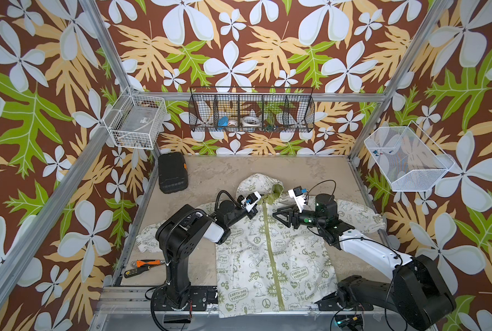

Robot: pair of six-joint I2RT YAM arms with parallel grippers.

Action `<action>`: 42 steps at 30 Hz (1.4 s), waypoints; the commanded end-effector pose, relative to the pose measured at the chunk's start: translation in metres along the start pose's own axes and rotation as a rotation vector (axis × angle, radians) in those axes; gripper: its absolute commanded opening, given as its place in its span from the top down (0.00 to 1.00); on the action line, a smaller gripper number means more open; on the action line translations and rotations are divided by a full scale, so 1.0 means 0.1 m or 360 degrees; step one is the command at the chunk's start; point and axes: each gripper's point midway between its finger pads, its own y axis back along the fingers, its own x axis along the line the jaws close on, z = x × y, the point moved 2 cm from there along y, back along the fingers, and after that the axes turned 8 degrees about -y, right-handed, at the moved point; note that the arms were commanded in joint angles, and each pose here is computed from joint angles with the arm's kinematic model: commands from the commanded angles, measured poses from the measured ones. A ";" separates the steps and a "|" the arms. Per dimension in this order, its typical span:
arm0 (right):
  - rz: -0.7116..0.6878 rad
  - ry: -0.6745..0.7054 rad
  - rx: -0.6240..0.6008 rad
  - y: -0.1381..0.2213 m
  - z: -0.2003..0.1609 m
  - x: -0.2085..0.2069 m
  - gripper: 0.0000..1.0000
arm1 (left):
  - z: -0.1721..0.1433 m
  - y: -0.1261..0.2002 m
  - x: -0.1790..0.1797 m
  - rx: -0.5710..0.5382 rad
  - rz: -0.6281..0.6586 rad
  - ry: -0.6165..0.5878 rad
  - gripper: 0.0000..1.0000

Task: Unzip the jacket
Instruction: Flatten out the jacket at the center of the board, then unzip the zipper on the jacket.

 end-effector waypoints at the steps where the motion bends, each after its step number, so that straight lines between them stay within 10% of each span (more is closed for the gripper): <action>1: 0.0136 0.0118 -0.0096 -0.04 0.20 0.15 0.48 | 0.07 0.00 -0.01 -0.0030 -0.0027 0.0011 1.00; 42: 0.0206 0.0131 0.0279 -0.63 0.16 -0.25 0.58 | 0.07 0.00 -0.04 0.0080 -0.0108 0.0010 1.00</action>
